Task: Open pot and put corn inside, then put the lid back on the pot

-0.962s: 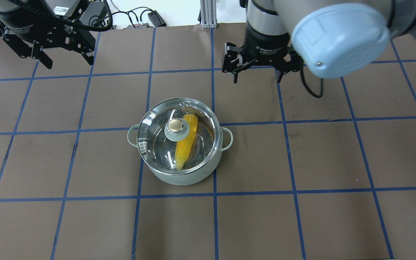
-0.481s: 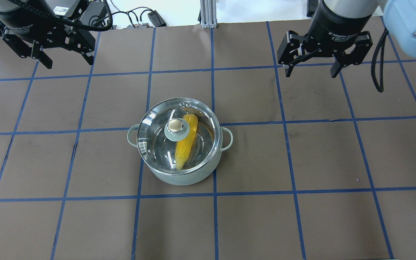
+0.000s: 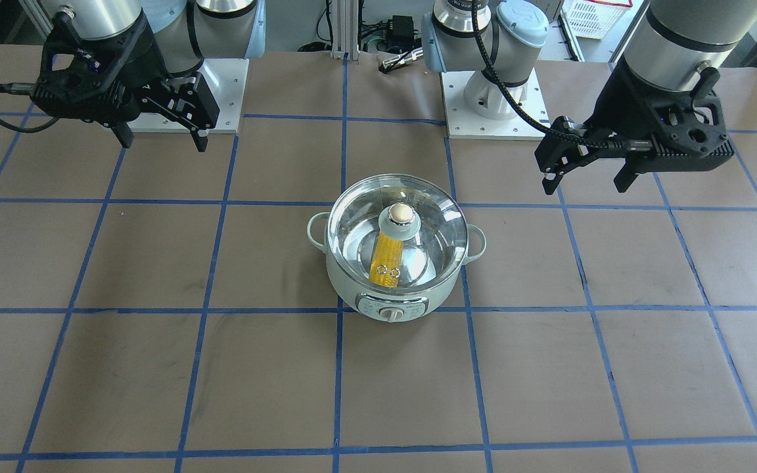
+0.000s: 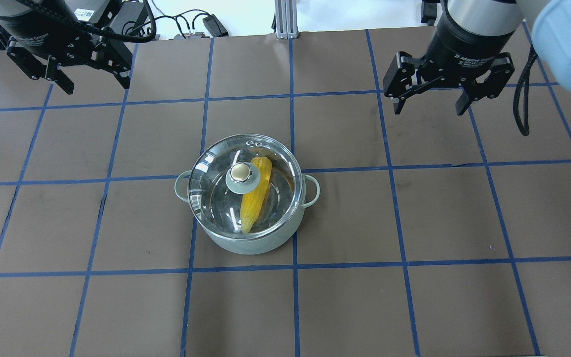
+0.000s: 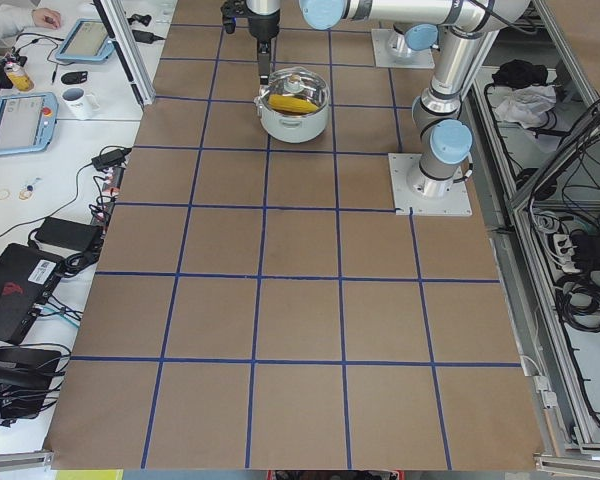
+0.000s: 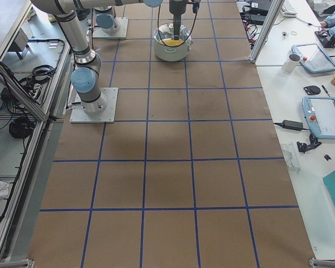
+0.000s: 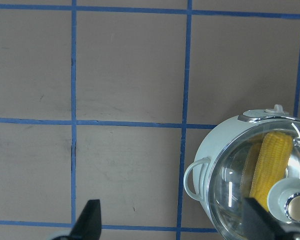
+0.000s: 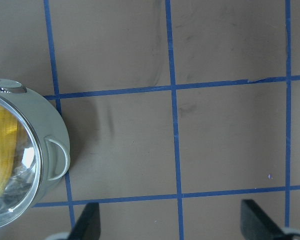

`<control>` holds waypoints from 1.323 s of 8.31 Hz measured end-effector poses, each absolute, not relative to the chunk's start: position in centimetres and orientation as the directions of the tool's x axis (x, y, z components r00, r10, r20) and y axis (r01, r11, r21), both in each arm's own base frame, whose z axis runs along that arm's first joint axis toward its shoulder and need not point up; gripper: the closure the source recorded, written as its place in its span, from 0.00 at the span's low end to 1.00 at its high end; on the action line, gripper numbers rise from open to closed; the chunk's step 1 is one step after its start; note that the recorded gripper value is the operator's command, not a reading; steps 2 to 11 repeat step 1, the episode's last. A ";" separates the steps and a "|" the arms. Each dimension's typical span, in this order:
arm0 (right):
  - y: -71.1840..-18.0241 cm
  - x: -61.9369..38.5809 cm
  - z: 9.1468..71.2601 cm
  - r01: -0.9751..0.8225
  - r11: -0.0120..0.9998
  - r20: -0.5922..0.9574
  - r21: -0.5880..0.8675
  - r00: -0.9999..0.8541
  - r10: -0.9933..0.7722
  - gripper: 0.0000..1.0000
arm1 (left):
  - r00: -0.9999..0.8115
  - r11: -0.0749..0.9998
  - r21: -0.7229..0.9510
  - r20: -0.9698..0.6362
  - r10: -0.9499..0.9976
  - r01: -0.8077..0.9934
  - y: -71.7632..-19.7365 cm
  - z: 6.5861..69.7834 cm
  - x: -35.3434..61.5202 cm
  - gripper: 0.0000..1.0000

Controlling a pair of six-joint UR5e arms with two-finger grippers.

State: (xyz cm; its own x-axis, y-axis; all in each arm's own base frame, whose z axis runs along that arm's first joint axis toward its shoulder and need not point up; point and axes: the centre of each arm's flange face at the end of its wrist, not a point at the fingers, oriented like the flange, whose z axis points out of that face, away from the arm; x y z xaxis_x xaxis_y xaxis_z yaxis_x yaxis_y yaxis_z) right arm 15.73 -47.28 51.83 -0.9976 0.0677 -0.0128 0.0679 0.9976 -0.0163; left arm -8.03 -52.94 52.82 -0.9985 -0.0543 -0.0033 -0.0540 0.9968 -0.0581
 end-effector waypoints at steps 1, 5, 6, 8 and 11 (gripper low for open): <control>-47.3 15.7 51.8 0.068 0.998 -0.013 -0.016 -0.998 0.068 0.00 | -0.999 0.997 -0.059 -0.004 -0.054 -0.054 -53.0 52.8 -8.0 0.00; -47.3 15.7 51.8 0.068 0.998 -0.013 -0.016 -0.998 0.068 0.00 | -0.999 0.997 -0.059 -0.004 -0.054 -0.054 -53.0 52.8 -8.0 0.00; -47.3 15.7 51.8 0.068 0.998 -0.013 -0.016 -0.998 0.068 0.00 | -0.999 0.997 -0.059 -0.004 -0.054 -0.054 -53.0 52.8 -8.0 0.00; -47.3 15.7 51.8 0.068 0.998 -0.013 -0.016 -0.998 0.068 0.00 | -0.999 0.997 -0.059 -0.004 -0.054 -0.054 -53.0 52.8 -8.0 0.00; -47.3 15.7 51.8 0.068 0.998 -0.013 -0.016 -0.998 0.068 0.00 | -0.999 0.997 -0.059 -0.004 -0.054 -0.054 -53.0 52.8 -8.0 0.00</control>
